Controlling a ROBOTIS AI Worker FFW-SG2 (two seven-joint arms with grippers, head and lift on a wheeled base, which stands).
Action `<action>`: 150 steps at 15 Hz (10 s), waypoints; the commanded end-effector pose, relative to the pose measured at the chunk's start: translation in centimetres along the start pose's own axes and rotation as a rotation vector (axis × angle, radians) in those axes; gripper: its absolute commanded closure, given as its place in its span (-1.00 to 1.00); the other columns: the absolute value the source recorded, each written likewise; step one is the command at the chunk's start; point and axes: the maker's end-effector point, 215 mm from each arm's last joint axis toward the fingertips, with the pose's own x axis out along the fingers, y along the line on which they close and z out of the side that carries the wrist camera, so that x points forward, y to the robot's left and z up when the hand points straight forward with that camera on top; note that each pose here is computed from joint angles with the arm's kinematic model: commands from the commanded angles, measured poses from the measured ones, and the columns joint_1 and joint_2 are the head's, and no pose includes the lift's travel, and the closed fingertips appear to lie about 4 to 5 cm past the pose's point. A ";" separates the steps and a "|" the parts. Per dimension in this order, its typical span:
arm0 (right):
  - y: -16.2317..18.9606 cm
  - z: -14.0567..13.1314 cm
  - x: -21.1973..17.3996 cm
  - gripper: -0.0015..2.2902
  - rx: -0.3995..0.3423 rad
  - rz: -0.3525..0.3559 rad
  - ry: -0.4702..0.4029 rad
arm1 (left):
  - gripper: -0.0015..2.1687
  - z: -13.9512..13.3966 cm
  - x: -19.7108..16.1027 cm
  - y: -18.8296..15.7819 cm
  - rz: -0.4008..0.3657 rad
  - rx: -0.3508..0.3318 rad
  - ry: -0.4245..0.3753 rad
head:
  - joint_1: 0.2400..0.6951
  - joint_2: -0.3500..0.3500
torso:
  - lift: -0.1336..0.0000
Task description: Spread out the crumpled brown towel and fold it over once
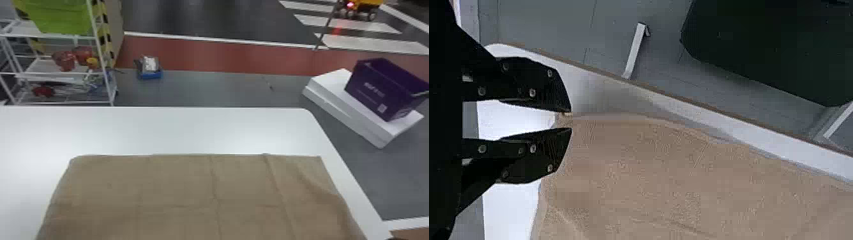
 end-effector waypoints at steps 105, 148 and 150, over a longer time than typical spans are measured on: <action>-17.5 -1.0 8.7 -0.08 0.928 -0.488 -0.507 | 0.32 -1.2 12.6 7.0 -0.193 -0.033 0.014 | 1.00 -0.14 | -0.84; -7.8 6.4 2.4 -0.08 0.573 -0.245 -0.534 | 0.32 -6.0 -2.3 -1.9 -0.063 0.953 -0.233 | 1.00 0.21 | -0.84; -6.4 7.8 2.2 -0.08 0.491 -0.231 -0.536 | 0.32 -7.4 -2.2 -3.0 -0.088 1.004 -0.228 | 1.00 0.22 | -0.84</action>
